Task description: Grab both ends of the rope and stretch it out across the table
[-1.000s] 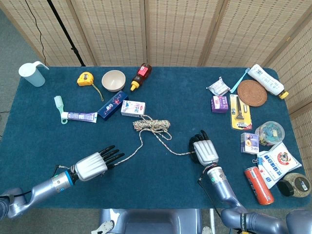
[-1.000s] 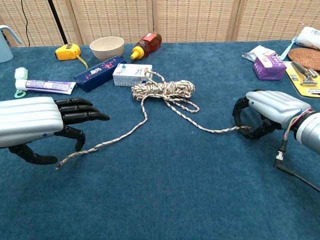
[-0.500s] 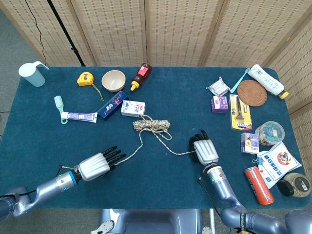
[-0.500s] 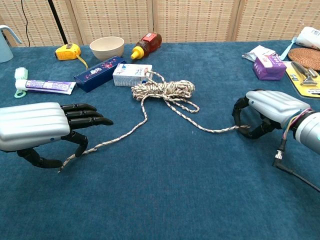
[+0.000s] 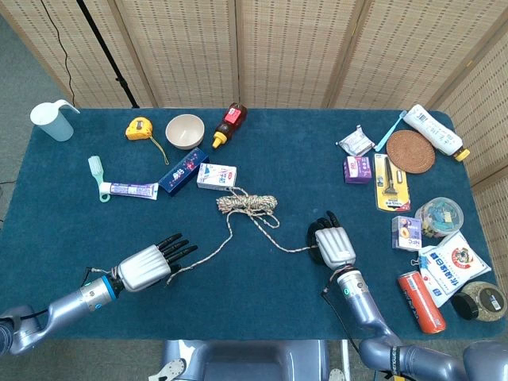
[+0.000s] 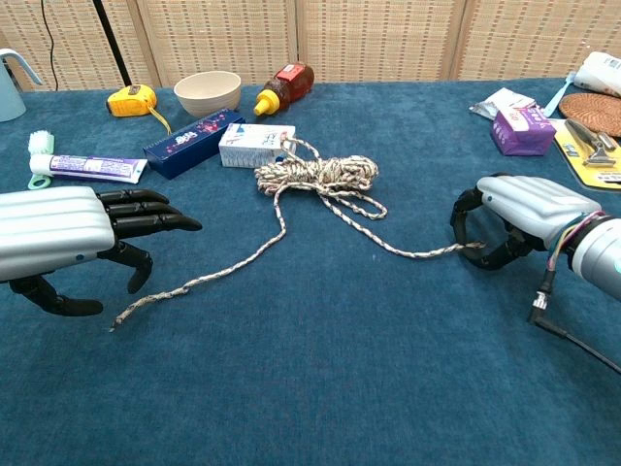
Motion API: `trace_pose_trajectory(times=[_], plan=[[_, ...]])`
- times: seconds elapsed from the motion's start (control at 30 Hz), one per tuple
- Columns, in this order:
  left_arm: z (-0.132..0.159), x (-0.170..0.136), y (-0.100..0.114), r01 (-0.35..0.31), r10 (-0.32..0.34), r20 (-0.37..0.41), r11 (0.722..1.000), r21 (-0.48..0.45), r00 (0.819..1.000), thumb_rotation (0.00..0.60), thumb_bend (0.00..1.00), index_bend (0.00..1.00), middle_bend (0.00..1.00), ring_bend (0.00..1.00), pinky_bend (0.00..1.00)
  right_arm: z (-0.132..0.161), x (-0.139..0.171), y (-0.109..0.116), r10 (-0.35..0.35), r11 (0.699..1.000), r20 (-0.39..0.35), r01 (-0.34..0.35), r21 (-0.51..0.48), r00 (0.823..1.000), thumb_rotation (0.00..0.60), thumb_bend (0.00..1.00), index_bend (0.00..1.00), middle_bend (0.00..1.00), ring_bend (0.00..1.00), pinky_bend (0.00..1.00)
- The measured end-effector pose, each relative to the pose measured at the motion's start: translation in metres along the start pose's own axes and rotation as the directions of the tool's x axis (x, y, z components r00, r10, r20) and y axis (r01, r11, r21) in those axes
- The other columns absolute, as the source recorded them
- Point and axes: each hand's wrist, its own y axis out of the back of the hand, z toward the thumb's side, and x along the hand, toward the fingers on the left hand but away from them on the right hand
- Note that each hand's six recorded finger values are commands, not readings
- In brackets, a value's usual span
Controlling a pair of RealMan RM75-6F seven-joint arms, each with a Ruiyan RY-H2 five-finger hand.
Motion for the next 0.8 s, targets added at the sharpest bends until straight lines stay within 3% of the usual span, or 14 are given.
trace_pose_trajectory(times=[0.8], plan=[[0.005, 0.015, -0.012, 0.034, -0.034, 0.002, 0.999, -0.003, 0.999, 0.6, 0.26, 0.55, 0.0, 0.0, 0.0, -0.002, -0.001, -0.001, 0.006, 1.0, 0.007, -0.006, -0.005, 1.0, 0.6, 0.52, 0.59, 0.31, 0.2, 0.0]])
